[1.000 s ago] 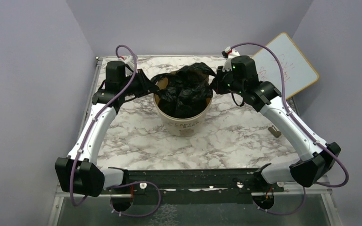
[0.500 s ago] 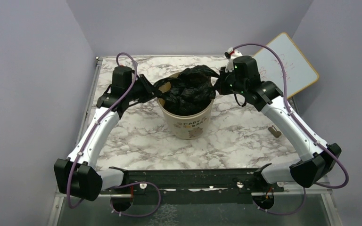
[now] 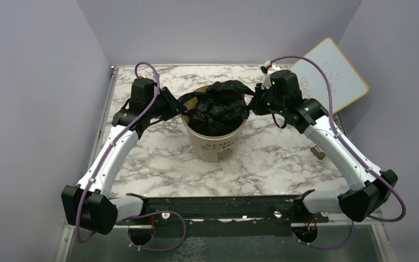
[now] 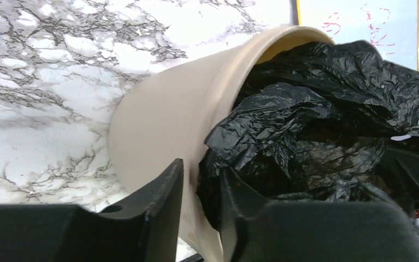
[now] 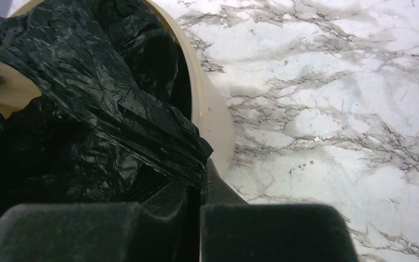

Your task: Put the trash bags into the trash bin

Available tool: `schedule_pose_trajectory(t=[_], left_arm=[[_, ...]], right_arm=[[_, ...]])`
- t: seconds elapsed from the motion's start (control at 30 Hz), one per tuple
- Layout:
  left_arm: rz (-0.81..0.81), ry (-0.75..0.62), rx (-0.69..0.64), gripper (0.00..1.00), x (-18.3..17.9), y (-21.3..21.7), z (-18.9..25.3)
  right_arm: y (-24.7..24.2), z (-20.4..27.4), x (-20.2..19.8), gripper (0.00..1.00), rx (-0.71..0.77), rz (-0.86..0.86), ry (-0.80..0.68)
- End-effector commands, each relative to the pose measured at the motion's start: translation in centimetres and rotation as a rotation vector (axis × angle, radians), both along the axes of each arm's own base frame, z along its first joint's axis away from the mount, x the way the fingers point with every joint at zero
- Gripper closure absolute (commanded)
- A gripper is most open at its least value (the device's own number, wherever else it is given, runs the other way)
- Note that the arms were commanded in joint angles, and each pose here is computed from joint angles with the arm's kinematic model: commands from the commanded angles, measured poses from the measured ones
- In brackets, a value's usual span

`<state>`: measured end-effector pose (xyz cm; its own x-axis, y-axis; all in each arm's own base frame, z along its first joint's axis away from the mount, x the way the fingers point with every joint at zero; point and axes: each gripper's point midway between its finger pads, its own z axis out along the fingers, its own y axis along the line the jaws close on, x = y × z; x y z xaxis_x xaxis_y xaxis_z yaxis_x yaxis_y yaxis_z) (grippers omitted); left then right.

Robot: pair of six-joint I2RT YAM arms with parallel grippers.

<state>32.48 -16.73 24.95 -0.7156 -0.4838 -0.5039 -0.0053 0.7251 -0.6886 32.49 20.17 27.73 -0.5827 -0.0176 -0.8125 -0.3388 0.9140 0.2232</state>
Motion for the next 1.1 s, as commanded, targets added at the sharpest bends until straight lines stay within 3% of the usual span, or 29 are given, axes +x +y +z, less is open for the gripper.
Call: schedule_pose_trajectory(t=[0.0,0.1,0.3,0.53,0.6,0.73,0.97,1.07], left_arm=[[-0.013,-0.106,0.009,0.65,0.1,0.0,3.1],[-0.05,-0.121,0.016,0.56,-0.1,-0.4,3.5],[-0.075,-0.145,0.081,0.54,-0.3,0.2,4.1],[-0.138,-0.185,0.136,0.72,-0.3,0.1,4.8],[-0.149,-0.175,0.156,0.72,-0.2,0.2,4.4],[-0.157,-0.156,0.194,0.6,0.0,0.5,3.4],[-0.197,-0.174,0.202,0.6,0.6,0.0,3.2],[-0.197,-0.171,0.195,0.69,0.6,0.0,3.3]], right_arm=[[-0.6,0.4,-0.4,0.96,0.006,-0.021,-0.012],[-0.6,0.4,-0.4,0.96,0.008,-0.019,-0.011],[-0.6,0.9,-0.4,0.96,0.011,-0.019,-0.016],[-0.9,2.3,-0.9,0.96,0.022,-0.023,-0.032],[-1.1,2.7,-1.1,0.95,0.028,-0.026,-0.041],[-1.1,3.1,-1.5,0.93,0.044,-0.02,-0.048],[-0.5,3.1,-1.7,0.93,0.078,-0.005,-0.037],[-0.5,3.5,-1.9,0.93,0.089,-0.007,-0.036]])
